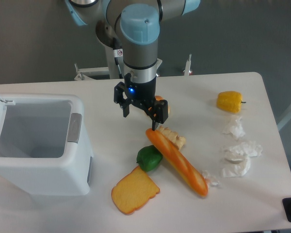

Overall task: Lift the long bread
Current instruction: 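Move the open gripper over the long orange baguette's end, then shift the gripper along the baguette toward its upper end, then lower the gripper onto the baguette end and close it, then lift the gripped baguette upward off the table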

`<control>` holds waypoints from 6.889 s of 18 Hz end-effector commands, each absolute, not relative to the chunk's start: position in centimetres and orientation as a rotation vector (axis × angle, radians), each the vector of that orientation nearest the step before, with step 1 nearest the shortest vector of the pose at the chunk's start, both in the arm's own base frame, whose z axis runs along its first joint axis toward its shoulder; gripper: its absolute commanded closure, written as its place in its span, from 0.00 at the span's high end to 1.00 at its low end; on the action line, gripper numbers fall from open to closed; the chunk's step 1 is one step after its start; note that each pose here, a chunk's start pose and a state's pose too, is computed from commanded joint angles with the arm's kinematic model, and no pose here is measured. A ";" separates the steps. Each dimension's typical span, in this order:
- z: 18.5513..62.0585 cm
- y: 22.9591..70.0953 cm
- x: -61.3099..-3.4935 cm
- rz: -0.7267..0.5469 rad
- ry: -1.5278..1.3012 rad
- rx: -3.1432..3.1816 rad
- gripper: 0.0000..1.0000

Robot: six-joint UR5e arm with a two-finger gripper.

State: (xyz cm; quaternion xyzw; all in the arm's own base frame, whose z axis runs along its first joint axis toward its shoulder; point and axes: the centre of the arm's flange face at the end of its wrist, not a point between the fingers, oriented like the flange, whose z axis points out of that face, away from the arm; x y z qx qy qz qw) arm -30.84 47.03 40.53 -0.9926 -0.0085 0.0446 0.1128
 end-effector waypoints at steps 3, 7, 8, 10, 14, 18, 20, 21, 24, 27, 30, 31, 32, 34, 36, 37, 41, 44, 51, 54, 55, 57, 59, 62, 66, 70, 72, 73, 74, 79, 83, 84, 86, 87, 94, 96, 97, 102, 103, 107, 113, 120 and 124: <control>39.9 47.0 -30.7 0.103 -0.117 -2.914 1.00; 38.9 47.2 -31.1 0.073 -0.303 -2.914 1.00; 38.6 47.4 -31.3 0.067 -0.334 -2.915 1.00; 38.2 47.5 -31.4 0.057 -0.378 -2.916 1.00; 36.1 47.3 -31.7 0.008 -0.457 -2.936 1.00; 35.2 47.1 -32.6 -0.013 -0.527 -2.934 1.00; 34.4 47.4 -33.0 -0.031 -0.584 -2.934 1.00; 34.1 47.5 -33.1 -0.037 -0.601 -2.934 1.00; 33.6 48.0 -33.4 -0.042 -0.642 -2.935 1.00; 33.1 47.8 -33.8 -0.047 -0.699 -2.932 1.00; 32.6 47.2 -34.7 -0.045 -0.754 -2.935 1.00; 32.8 46.9 -35.1 -0.040 -0.772 -2.929 1.00; 32.7 46.5 -35.4 -0.048 -0.792 -2.931 1.00; 32.3 45.6 -36.1 -0.076 -0.832 -2.946 1.00; 31.9 44.6 -37.4 -0.083 -0.873 -2.941 1.00; 31.4 44.3 -37.8 -0.093 -0.887 -2.945 1.00; 30.8 44.2 -38.1 -0.105 -0.901 -2.953 1.00; 30.2 44.2 -38.3 -0.102 -0.963 -2.951 1.00; 26.6 44.6 -39.2 -0.126 -1.001 -2.999 1.00; 25.5 44.8 -39.4 -0.147 -1.003 -3.010 1.00; 25.3 44.9 -39.3 -0.150 -1.002 -3.013 1.00; 25.3 44.9 -39.3 -0.150 -1.000 -3.014 1.00; 25.3 45.0 -39.2 -0.149 -0.997 -3.015 1.00; 25.1 45.4 -38.7 -0.153 -0.992 -3.021 1.00; 24.4 46.4 -37.7 -0.164 -1.007 -3.025 1.00; 23.2 47.3 -36.8 -0.176 -0.976 -3.055 1.00; 23.1 47.4 -36.7 -0.173 -0.967 -3.061 1.00; 23.1 47.4 -36.7 -0.173 -0.963 -3.065 1.00; 23.1 47.4 -36.7 -0.171 -0.961 -3.066 1.00; 23.0 47.2 -36.9 -0.133 -0.954 -3.089 1.00; 23.5 47.3 -37.2 -0.118 -0.945 -3.087 1.00; 23.5 47.3 -37.2 -0.118 -0.945 -3.087 1.00; 23.1 47.4 -37.2 -0.124 -0.944 -3.093 1.00; 23.2 47.3 -37.2 -0.121 -0.947 -3.092 1.00; 22.7 47.4 -37.1 -0.064 -0.926 -3.136 0.93; 22.7 47.4 -37.1 -0.064 -0.924 -3.137 0.87; 22.7 47.4 -37.1 -0.064 -0.924 -3.137 0.83; 23.0 47.3 -37.2 -0.063 -0.928 -3.132 0.46; 23.1 47.3 -37.2 -0.063 -0.928 -3.132 0.37; 23.2 47.4 -37.3 -0.064 -0.927 -3.130 0.11; 23.9 47.6 -37.4 -0.057 -0.922 -3.119 0.00; 30.2 49.0 -39.8 0.066 -0.898 -3.017 0.00; 31.9 48.4 -39.9 0.064 -0.733 -3.070 0.00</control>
